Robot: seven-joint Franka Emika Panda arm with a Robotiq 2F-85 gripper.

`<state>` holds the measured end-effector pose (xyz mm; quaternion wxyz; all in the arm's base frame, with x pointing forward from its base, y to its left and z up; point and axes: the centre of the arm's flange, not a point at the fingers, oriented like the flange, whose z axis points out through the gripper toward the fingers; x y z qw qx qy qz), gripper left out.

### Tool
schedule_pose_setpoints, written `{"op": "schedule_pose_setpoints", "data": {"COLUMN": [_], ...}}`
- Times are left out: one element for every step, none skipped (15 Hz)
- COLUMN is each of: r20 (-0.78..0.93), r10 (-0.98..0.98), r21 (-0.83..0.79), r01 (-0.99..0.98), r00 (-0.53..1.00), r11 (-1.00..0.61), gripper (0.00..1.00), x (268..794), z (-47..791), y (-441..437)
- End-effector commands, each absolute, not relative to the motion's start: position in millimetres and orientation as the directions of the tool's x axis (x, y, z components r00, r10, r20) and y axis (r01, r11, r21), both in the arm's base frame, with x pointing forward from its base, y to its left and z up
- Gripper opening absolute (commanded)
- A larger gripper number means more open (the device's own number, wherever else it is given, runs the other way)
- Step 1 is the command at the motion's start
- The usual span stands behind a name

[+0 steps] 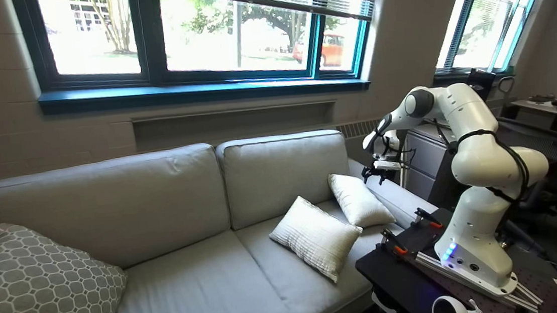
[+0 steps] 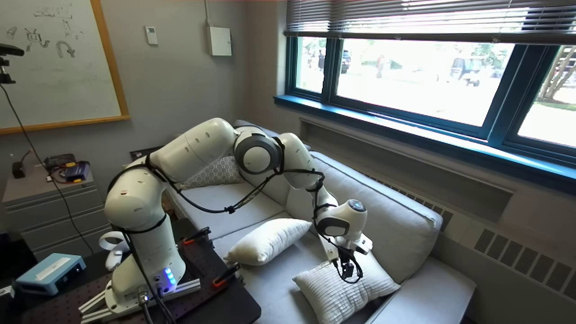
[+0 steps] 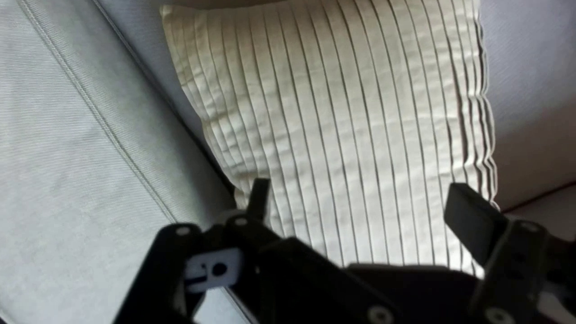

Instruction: Place the striped pillows against the right armrest

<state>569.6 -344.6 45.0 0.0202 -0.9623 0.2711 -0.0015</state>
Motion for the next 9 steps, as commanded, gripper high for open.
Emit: {"op": "schedule_pose_setpoints", "data": {"r20": [0.031,0.040,0.052,0.063,0.074,0.078,0.085,0.097,0.113], "r10": [-0.501,-0.498,-0.497,-0.504,-0.506,-0.502,-0.503,-0.507,-0.519], "r21": [-0.025,-0.034,-0.038,-0.050,-0.051,-0.057,-0.060,-0.051,-0.033], "r01": [-0.500,-0.497,-0.496,-0.502,-0.503,-0.499,-0.500,-0.505,-0.519], "r00": [0.865,0.866,0.866,0.861,0.860,0.861,0.860,0.856,0.847], "r11": [-0.866,-0.867,-0.868,-0.864,-0.863,-0.865,-0.864,-0.862,-0.854], "gripper": [1.00,1.00,1.00,1.00,1.00,1.00,1.00,1.00,1.00], "x": [585.9,593.3,600.5,608.2,615.6,622.2,628.3,635.4,643.4], "z": [67.3,71.2,74.4,77.3,79.2,80.7,81.3,79.0,73.8], "y": [-302.2,-287.0,-271.2,-254.5,-235.2,-215.4,-197.1,-175.0,-153.7]}}
